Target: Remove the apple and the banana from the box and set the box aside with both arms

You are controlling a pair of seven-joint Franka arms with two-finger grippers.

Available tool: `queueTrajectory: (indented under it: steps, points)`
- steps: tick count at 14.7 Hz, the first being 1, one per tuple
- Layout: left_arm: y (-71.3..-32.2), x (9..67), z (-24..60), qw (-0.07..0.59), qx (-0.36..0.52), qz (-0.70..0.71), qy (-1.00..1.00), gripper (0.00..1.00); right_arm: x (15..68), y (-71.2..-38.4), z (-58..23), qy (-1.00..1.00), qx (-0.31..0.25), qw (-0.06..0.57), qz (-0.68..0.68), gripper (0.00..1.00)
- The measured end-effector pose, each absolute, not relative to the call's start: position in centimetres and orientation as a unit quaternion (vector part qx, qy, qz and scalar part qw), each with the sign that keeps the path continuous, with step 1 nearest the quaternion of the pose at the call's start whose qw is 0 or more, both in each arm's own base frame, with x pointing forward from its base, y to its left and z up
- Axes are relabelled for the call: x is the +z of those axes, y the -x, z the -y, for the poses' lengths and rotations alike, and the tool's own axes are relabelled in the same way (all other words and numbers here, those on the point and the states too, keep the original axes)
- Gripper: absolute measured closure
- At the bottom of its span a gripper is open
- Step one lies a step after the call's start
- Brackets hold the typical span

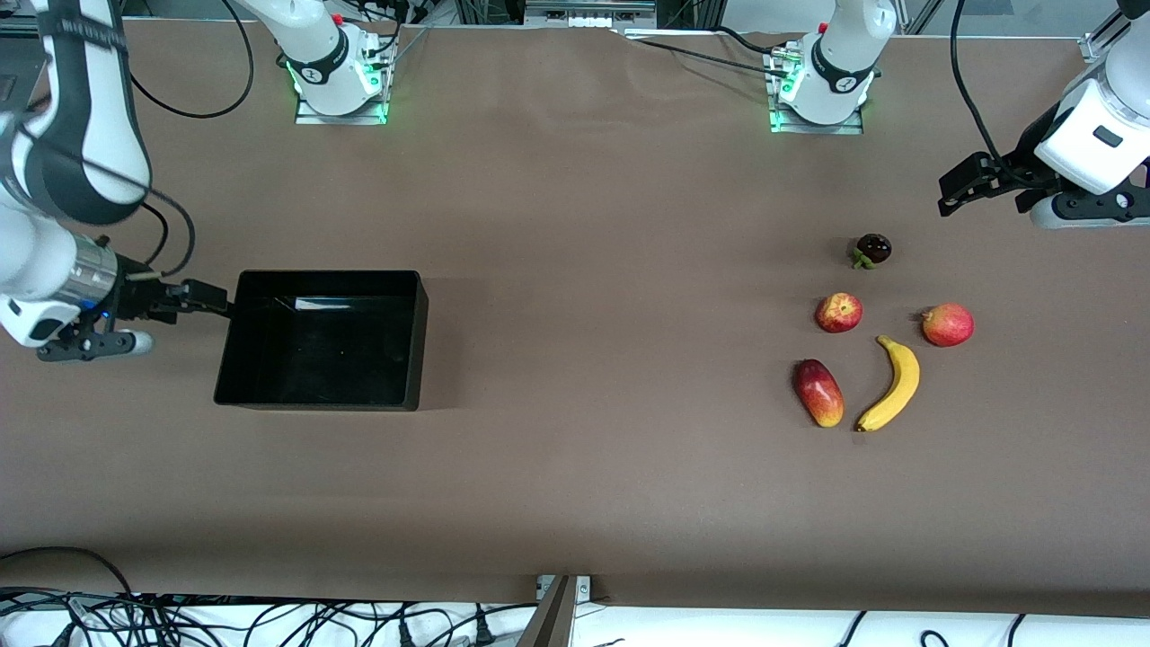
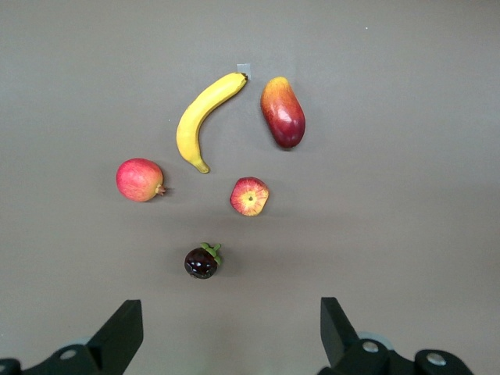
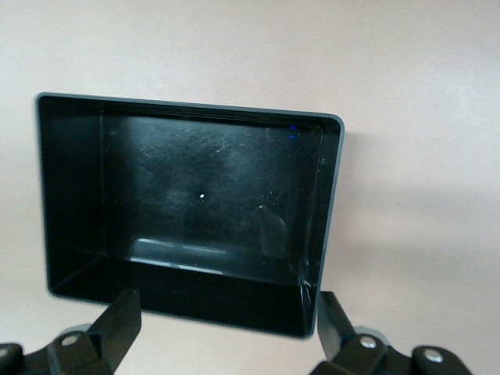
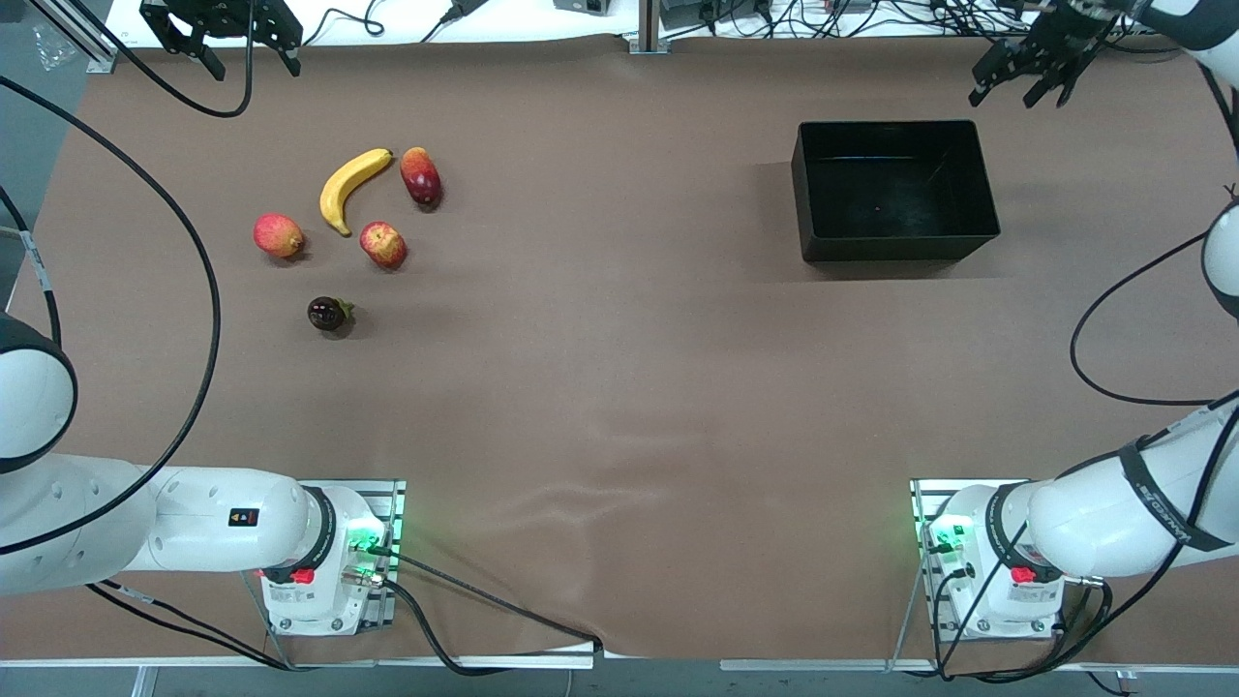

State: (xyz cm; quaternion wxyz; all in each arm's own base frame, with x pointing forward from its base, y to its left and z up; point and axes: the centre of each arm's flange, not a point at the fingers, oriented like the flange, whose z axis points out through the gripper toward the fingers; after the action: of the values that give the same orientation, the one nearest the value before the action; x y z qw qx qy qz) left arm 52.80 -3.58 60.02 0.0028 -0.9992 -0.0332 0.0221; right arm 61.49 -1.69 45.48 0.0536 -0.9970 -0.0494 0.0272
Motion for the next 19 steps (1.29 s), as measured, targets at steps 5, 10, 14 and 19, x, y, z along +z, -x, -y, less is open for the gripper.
queueTrajectory:
  steps: [5, 10, 14, 19]
  points:
    - [-52.8, 60.0, 3.6, 0.003, 0.023, 0.033, 0.999, 0.0, 53.2, -59.5, 0.0, 0.996, 0.012, 0.039, 0.076, 0.0]
    - [-52.8, 60.0, 3.6, 0.003, 0.023, 0.033, 0.999, 0.0, 55.3, -59.8, -0.5, 0.996, 0.011, 0.033, 0.084, 0.0]
    - [-52.8, 60.0, 3.6, 0.003, 0.023, 0.033, 0.999, 0.0, 54.8, -60.0, -0.8, 0.996, 0.015, 0.033, 0.086, 0.0]
    - [-52.8, 60.0, 3.6, 0.003, 0.023, 0.033, 0.999, 0.0, 54.9, -60.0, -1.4, 0.995, 0.014, 0.033, 0.091, 0.0]
